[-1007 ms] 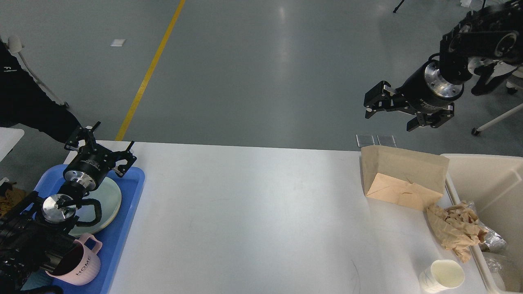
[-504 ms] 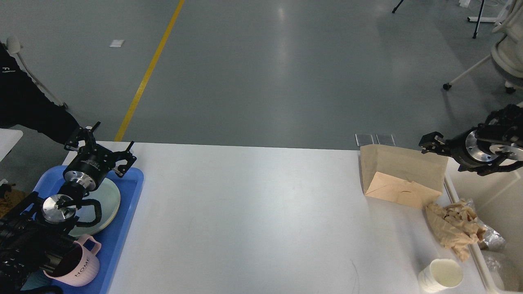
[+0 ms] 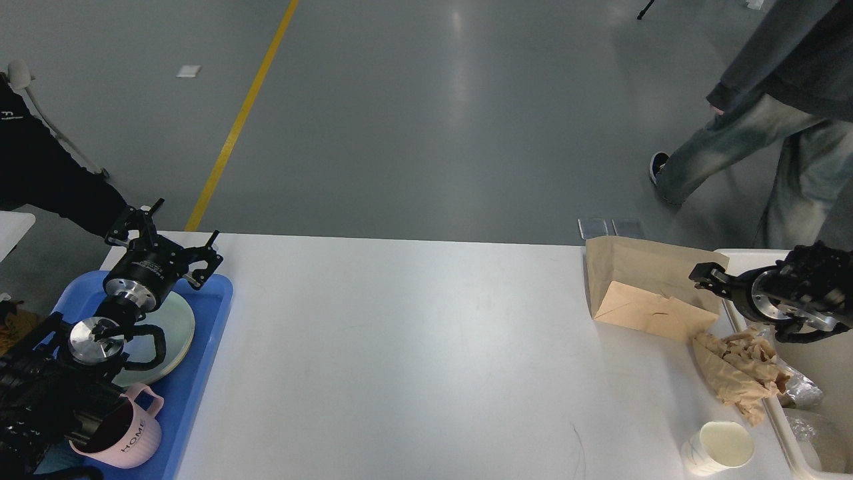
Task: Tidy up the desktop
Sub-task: 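Grasp the edge of the brown paper bag with the right gripper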
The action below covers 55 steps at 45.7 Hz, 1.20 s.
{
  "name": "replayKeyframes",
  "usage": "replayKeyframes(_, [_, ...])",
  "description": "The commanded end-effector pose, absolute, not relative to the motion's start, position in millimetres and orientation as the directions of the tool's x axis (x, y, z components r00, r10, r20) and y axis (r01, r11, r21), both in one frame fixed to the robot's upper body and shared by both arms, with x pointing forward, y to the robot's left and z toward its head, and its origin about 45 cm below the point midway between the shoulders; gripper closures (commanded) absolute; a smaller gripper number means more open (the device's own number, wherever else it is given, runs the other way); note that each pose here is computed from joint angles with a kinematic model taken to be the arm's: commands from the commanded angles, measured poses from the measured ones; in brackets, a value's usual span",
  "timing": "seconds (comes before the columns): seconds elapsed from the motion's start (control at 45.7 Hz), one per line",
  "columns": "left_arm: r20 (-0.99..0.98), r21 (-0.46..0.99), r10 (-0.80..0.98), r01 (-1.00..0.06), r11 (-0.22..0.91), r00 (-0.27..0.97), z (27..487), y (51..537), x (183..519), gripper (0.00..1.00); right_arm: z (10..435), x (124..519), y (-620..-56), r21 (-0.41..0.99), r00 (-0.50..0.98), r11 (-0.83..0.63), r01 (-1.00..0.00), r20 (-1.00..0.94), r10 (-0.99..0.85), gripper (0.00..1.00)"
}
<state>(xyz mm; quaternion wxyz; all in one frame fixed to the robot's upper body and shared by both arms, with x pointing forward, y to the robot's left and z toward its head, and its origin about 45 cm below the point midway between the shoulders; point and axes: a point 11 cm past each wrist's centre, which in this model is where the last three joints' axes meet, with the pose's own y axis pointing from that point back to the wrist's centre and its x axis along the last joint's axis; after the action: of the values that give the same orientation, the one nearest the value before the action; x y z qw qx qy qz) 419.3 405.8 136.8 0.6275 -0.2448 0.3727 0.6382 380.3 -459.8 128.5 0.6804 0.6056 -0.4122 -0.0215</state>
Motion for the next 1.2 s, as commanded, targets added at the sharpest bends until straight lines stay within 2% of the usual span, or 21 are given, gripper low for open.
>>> replayKeyframes(0.0, [-0.781, 0.168, 0.618, -0.984, 0.065, -0.093, 137, 406, 419, 0.03, 125, 380, -459, 0.837, 0.657, 0.270, -0.475, 0.542, -0.524, 0.00])
replayKeyframes(0.438, [-0.781, 0.168, 0.618, -0.984, 0.065, -0.093, 137, 406, 419, 0.03, 124, 380, -456, 0.834, 0.656, 0.271, -0.480, 0.547, -0.520, 0.00])
replayKeyframes(0.723, [-0.781, 0.168, 0.618, -0.984, 0.065, -0.093, 137, 406, 419, 0.03, 117, 385, -435, 0.841, 0.661, 0.229, -0.490, 0.530, -0.532, 0.01])
replayKeyframes(0.832, [-0.781, 0.168, 0.618, -0.984, 0.065, -0.093, 137, 406, 419, 0.03, 116, 389, -428, 0.819, 0.647, 0.241, -0.521, 0.563, -0.515, 0.13])
replayKeyframes(0.942, [-0.781, 0.168, 0.618, -0.984, 0.065, -0.093, 137, 406, 419, 0.03, 116, 393, -425, 0.793, 0.626, 0.258, -0.552, 0.598, -0.500, 0.17])
replayKeyframes(1.095, [-0.780, 0.169, 0.619, -0.983, 0.066, -0.093, 137, 406, 419, 0.03, 112, 390, -426, 0.786, 0.621, 0.269, -0.556, 0.608, -0.495, 0.45])
replayKeyframes(1.183, [-0.780, 0.169, 0.619, -0.983, 0.066, -0.093, 137, 406, 419, 0.03, 111, 390, -427, 0.781, 0.615, 0.275, -0.560, 0.615, -0.493, 0.55])
